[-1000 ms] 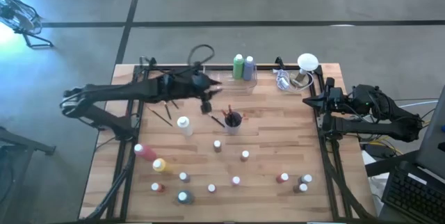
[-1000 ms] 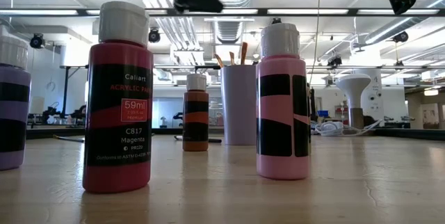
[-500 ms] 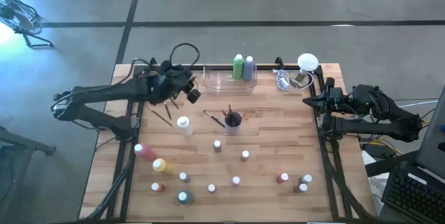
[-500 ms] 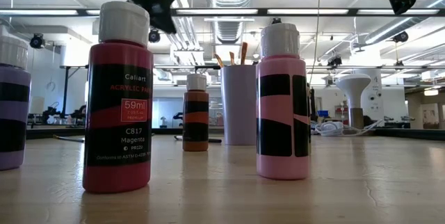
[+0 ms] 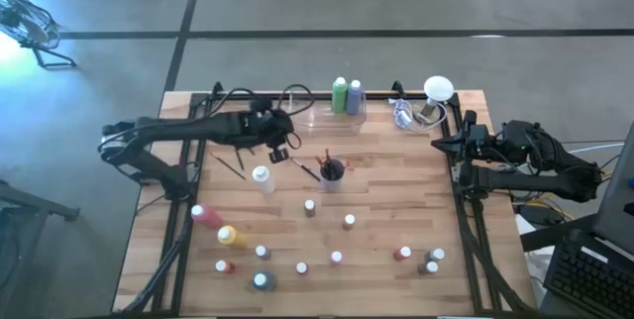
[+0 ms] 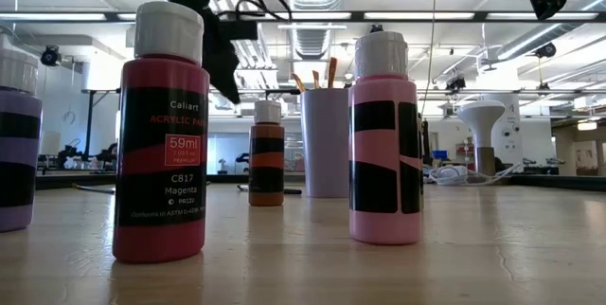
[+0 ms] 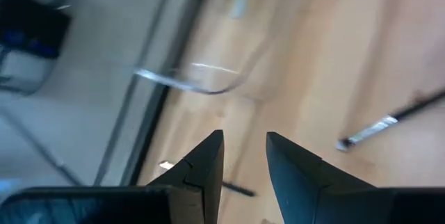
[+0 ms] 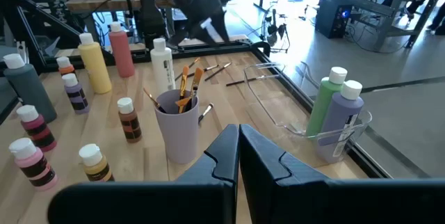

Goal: Pick & Place Paint Supplies
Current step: Put the silver paint brush into the purple cup

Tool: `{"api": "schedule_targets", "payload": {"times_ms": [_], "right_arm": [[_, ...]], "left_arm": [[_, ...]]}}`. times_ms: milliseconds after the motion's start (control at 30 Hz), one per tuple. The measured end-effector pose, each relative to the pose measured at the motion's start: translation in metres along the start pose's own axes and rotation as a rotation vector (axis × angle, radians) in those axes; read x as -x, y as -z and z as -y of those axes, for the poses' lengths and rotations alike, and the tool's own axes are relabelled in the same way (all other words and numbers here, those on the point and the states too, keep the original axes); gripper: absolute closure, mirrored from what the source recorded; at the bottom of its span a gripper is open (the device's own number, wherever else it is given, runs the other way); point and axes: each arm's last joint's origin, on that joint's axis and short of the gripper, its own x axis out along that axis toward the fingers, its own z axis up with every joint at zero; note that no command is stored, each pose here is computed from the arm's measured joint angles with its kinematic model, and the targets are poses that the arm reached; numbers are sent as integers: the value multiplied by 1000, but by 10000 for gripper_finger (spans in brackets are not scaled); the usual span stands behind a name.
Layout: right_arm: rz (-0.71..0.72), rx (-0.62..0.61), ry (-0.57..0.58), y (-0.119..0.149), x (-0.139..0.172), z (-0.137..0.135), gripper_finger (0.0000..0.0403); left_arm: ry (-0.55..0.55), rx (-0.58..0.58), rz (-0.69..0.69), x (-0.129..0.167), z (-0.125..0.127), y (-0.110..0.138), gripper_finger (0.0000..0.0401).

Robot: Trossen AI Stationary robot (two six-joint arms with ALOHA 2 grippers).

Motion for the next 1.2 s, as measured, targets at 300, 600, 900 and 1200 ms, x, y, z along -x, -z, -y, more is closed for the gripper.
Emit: {"api": "schedule_targets", "payload": {"times_ms": [300,600,900,1200], "right_arm": [[0,0,0,0,0,0,394],[0,0,0,0,0,0,394],[0,0,0,0,0,0,394],[0,0,0,0,0,0,394]], "left_arm": [[182,-76,-23,-21,15,-6,286],[256,-100,-61,-33,22,-6,286],[285,-113,-118,-47,29,-2,286],[294,-130,-196,-69,38,4,286]]}}
